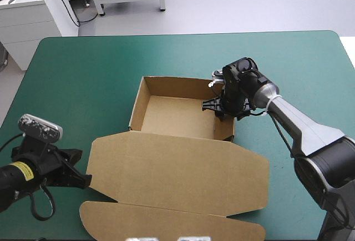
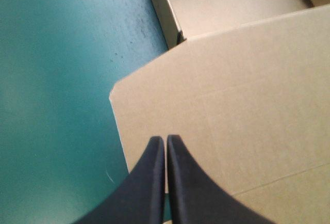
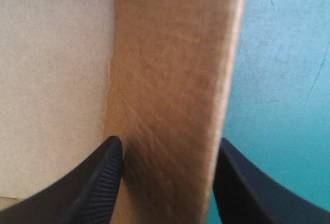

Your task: Fold the box

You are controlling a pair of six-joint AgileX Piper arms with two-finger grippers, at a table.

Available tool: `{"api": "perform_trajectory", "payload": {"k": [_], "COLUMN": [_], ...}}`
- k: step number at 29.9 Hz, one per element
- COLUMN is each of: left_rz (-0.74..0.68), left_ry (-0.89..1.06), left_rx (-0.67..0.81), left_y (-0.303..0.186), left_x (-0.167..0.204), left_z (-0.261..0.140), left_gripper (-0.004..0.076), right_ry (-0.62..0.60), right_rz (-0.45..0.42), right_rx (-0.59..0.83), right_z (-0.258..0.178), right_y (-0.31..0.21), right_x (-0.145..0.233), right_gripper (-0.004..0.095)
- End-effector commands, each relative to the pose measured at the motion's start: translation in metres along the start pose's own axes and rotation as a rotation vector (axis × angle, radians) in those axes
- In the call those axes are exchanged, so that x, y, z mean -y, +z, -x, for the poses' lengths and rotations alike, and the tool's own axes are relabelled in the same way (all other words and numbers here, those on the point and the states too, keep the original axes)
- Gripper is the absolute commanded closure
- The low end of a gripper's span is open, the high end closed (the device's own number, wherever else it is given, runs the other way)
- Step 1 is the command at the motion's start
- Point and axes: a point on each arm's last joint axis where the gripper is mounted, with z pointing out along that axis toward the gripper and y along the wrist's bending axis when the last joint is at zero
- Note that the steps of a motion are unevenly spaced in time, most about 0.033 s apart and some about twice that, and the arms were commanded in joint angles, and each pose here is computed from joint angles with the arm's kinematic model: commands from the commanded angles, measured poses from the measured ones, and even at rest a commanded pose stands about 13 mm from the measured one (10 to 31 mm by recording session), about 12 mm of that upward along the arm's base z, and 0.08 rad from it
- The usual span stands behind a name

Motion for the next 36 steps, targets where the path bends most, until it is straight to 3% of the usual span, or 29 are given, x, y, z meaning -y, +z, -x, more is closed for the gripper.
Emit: {"api": "perform_trajectory", "payload": {"k": [1,5,9,15,21,30,36], "left_rz": [-0.001,-0.001,-0.003,-0.009,-0.014,-0.028,-0.051], "left_ry": [0.001,-0.003,-0.006,-0.012,-0.017,-0.028,-0.044], "left_rx": [0.079,0.053,-0.013,-0.062,-0.077,-0.097,-0.117], "left_y": [0.01,0.03,0.046,0.057,0.061,0.06,0.061], "left_x": [0.001,0.001,0.001,0.002,0.002,0.003,0.006], "left_z": [-0.016,-0.045,-0.072,-0.089,-0.093,-0.094,-0.097], "left_gripper": [0.0732,0.0732,0.0732,0.0732,0.0732,0.0732,0.0732], "right_ry": [0.022,0.031,0.017,0.013,0.083,0.29,0.505], "right_rz": [0.055,0.091,0.057,0.009,-0.03,-0.073,-0.161], "right_rx": [0.086,0.101,0.112,0.162,0.155,0.197,0.207], "right_z": [0.005,0.008,0.009,0.016,0.033,0.042,0.019], "right_y": [-0.019,-0.015,-0.017,-0.028,-0.047,-0.072,-0.08], "right_x": [-0.001,-0.005,-0.002,0.008,0.053,0.187,0.292], "right_gripper": [0.044,0.062,0.0923,0.0927,0.0927,0.0927,0.0927]}}
